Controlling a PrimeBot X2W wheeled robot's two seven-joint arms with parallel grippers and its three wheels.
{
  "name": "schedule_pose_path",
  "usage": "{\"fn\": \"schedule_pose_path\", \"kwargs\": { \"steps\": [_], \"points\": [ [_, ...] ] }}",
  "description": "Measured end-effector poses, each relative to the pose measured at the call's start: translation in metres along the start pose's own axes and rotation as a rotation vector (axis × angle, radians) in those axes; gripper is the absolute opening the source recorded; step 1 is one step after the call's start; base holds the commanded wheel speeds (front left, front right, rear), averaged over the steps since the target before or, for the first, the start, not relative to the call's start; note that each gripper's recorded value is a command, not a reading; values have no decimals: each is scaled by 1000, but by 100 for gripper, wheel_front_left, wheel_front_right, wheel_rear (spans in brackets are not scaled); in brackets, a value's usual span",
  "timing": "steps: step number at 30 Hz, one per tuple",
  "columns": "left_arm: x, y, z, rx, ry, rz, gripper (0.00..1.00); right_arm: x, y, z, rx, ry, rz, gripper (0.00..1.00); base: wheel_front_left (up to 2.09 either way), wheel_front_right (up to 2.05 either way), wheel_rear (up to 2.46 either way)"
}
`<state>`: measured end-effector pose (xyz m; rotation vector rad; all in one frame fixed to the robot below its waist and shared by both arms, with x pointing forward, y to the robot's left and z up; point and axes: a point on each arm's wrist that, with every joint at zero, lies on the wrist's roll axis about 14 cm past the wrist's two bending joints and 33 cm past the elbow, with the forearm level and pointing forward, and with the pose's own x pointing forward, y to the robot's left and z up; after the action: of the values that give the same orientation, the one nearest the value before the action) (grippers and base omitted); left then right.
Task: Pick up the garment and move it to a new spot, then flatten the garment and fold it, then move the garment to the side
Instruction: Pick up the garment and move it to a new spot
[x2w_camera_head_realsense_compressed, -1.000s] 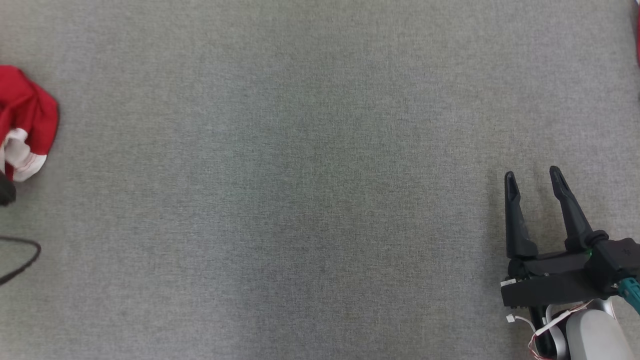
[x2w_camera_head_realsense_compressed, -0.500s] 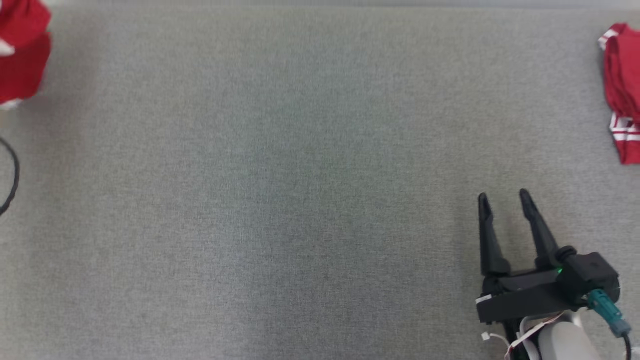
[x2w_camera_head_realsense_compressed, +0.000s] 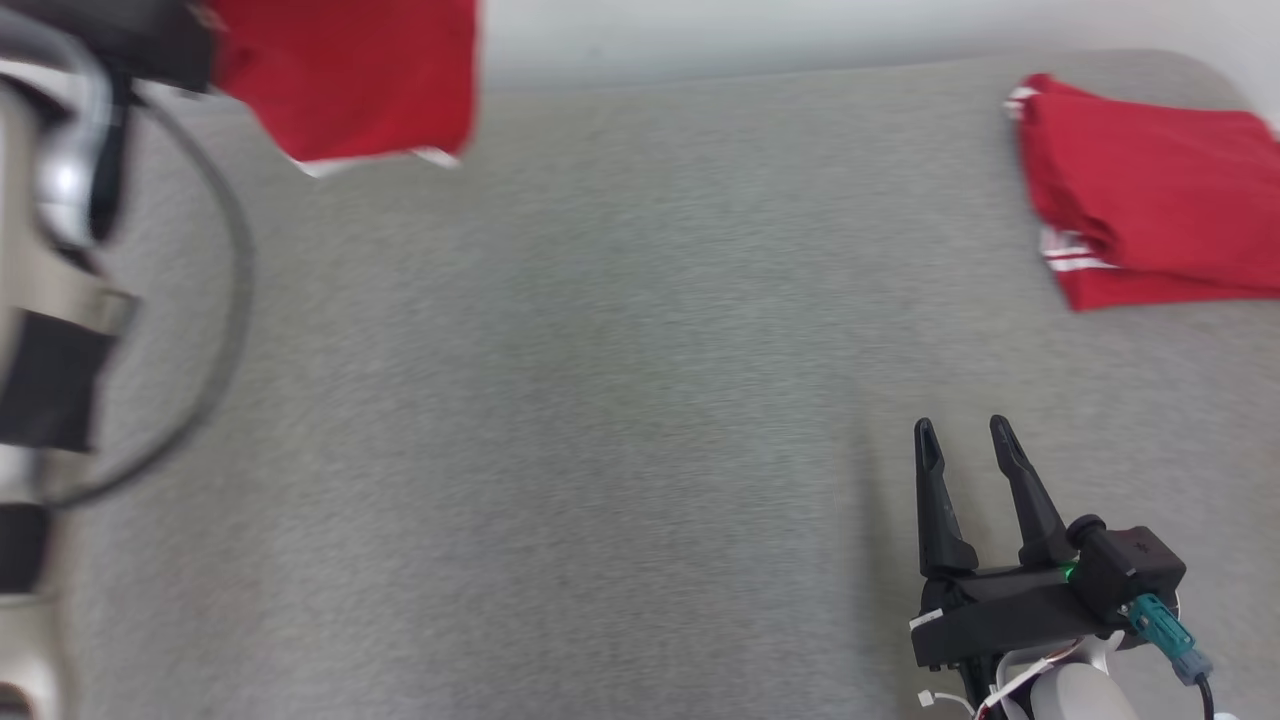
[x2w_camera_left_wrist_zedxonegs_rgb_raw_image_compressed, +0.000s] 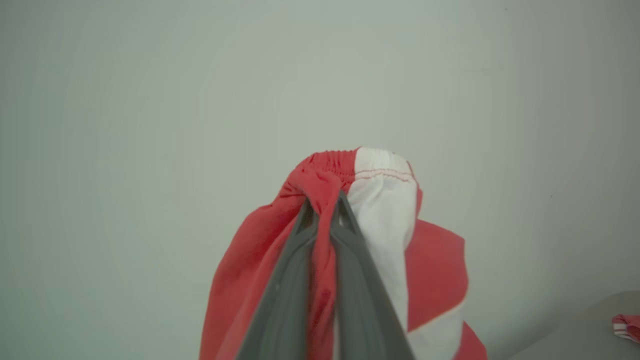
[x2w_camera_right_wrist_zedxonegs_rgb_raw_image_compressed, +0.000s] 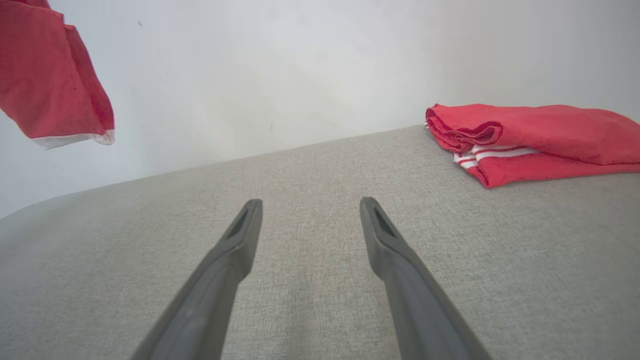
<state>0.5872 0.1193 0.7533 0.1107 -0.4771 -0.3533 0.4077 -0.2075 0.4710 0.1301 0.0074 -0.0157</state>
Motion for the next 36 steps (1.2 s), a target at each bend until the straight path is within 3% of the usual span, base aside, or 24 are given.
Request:
{"fn": "schedule_pose_path", "kwargs": {
  "steps": [10, 17, 23, 36],
  "points": [
    [14, -164, 37, -279, -103, -291, 0, -39, -46, 26, -2, -62, -153, 100, 0, 0, 0],
    [-4, -231, 19, -482, -49, -360, 0, -64, -71, 34, -1, -78, -241, 100, 0, 0, 0],
    [-41, -238, -53, -548, 129, -294, 0, -63, -70, 30, 10, -69, -242, 100, 0, 0, 0],
    [-173, -188, -195, -607, 514, 10, 0, -39, -50, 24, 22, -56, -171, 100, 0, 0, 0]
  ]
}}
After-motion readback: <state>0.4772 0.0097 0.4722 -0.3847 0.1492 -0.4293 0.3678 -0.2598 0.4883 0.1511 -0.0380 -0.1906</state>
